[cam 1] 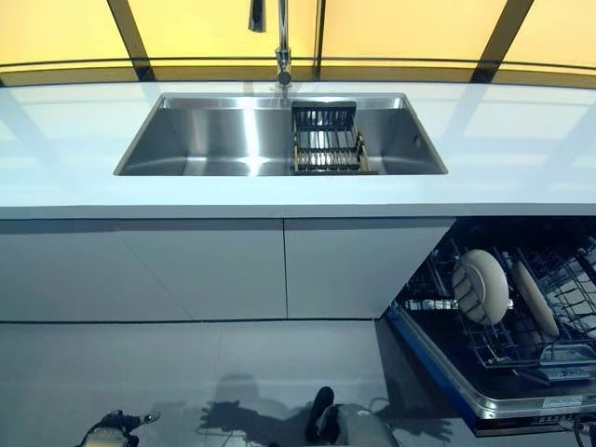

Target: Take plates into dishwasher

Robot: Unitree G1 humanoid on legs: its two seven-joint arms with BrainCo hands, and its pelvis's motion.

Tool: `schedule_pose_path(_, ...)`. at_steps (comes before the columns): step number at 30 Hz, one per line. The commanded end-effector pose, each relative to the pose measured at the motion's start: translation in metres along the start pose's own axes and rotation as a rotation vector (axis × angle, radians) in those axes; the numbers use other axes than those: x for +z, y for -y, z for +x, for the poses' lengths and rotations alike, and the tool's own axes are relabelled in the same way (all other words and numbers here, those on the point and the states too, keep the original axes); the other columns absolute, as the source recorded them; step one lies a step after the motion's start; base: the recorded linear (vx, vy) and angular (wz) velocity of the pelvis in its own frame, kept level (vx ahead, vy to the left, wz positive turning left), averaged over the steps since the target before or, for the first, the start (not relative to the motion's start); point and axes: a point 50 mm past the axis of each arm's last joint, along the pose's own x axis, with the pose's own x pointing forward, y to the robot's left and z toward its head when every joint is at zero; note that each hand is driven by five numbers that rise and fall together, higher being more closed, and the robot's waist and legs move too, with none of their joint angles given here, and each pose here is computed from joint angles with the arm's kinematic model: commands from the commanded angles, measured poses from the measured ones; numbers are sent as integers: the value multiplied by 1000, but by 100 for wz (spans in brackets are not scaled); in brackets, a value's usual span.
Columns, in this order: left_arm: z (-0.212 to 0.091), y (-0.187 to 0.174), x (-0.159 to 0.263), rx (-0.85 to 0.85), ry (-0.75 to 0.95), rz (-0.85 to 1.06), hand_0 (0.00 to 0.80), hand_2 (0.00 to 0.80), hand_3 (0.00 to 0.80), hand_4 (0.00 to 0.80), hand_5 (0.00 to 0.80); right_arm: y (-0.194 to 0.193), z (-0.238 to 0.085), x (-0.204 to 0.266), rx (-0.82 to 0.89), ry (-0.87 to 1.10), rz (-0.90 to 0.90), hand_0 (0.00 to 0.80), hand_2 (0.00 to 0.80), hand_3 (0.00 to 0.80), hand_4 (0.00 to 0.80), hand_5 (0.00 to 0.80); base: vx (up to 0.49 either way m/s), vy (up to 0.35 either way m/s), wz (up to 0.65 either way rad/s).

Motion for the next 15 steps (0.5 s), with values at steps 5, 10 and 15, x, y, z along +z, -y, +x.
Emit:
schedule_pose_path(5, 0, -27, -31, 43, -126, -25, 0, 0, 0, 0, 0, -21, 7, -43, 35, -159, 68, 0, 0, 0, 0, 0, -182, -449, -1)
schedule_pose_path(10, -1, -16, -25, 58, -102, -104, 0, 0, 0, 0, 0, -51, 7, -45, 128, -191, 84, 0, 0, 0, 0, 0, -149, -306, -63)
schedule_pose_path(15, 0, -19, 7, 33, 13, -47, 0, 0, 0, 0, 0, -76, 6, -61, 230, -238, 202, 0, 0, 0, 0, 0, -154, -164, -20)
